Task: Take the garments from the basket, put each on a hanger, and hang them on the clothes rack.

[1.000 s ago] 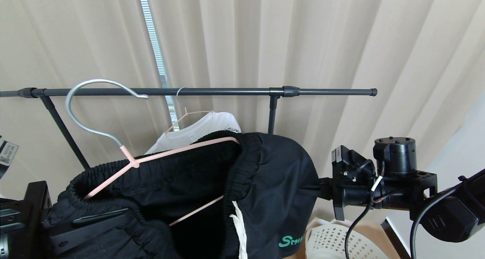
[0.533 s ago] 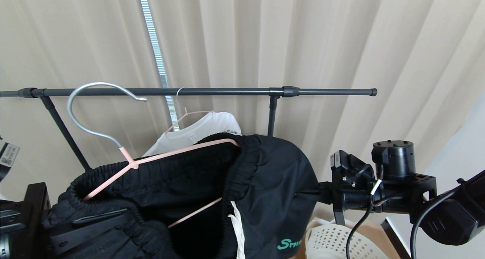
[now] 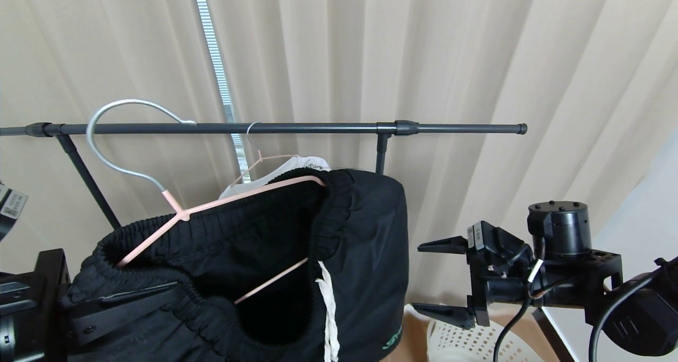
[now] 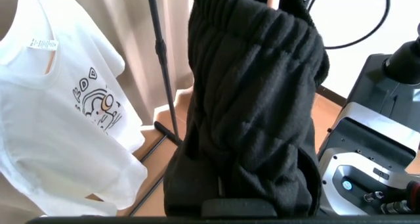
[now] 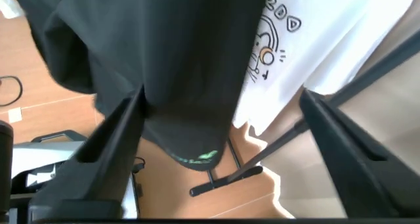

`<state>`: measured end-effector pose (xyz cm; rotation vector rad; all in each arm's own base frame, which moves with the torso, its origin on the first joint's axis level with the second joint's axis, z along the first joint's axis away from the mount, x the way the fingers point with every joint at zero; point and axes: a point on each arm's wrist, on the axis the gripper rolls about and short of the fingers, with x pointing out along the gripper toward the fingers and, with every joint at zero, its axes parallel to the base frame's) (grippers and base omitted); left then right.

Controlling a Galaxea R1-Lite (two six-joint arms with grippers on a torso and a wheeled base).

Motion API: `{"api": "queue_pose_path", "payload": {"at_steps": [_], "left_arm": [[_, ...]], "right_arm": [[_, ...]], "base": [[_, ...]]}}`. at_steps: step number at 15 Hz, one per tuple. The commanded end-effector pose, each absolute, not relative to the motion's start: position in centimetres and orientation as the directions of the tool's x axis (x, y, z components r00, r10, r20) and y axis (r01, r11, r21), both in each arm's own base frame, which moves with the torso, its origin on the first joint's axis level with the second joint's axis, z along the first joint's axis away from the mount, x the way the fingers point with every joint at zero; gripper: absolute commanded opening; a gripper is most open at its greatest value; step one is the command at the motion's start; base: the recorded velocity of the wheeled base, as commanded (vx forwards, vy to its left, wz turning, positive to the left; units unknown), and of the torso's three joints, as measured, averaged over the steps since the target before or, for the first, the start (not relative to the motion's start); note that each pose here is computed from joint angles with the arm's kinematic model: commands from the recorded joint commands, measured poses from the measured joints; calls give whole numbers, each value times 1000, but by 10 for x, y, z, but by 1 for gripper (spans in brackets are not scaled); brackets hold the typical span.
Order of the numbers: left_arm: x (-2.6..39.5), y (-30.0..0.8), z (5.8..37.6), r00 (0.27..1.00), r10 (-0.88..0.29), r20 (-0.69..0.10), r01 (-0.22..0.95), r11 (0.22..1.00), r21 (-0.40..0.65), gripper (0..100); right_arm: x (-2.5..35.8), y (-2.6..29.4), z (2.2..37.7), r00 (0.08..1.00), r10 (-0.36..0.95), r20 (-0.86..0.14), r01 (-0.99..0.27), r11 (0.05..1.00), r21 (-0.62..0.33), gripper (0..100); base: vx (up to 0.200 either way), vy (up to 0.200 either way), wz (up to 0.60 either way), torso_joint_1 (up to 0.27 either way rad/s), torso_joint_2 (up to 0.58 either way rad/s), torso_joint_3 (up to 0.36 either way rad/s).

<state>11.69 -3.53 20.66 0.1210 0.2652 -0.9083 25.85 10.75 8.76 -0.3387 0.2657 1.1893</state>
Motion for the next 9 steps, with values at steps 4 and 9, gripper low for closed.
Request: {"api": "queue_pose_path", "payload": {"at_steps": [4,9], "left_arm": [[125,-36,202,579,-758,-301,781,621,-61,0],[125,-37,201,577,-758,-304,781,621,-68,0]], "right_arm": [[238,110,125,361,885,-295,-930,318,-184,100],[211,141,154,403,883,-240,-915,391,-97,100]], "base": [[0,0,0,0,0,0],[0,0,0,0,0,0]]}}
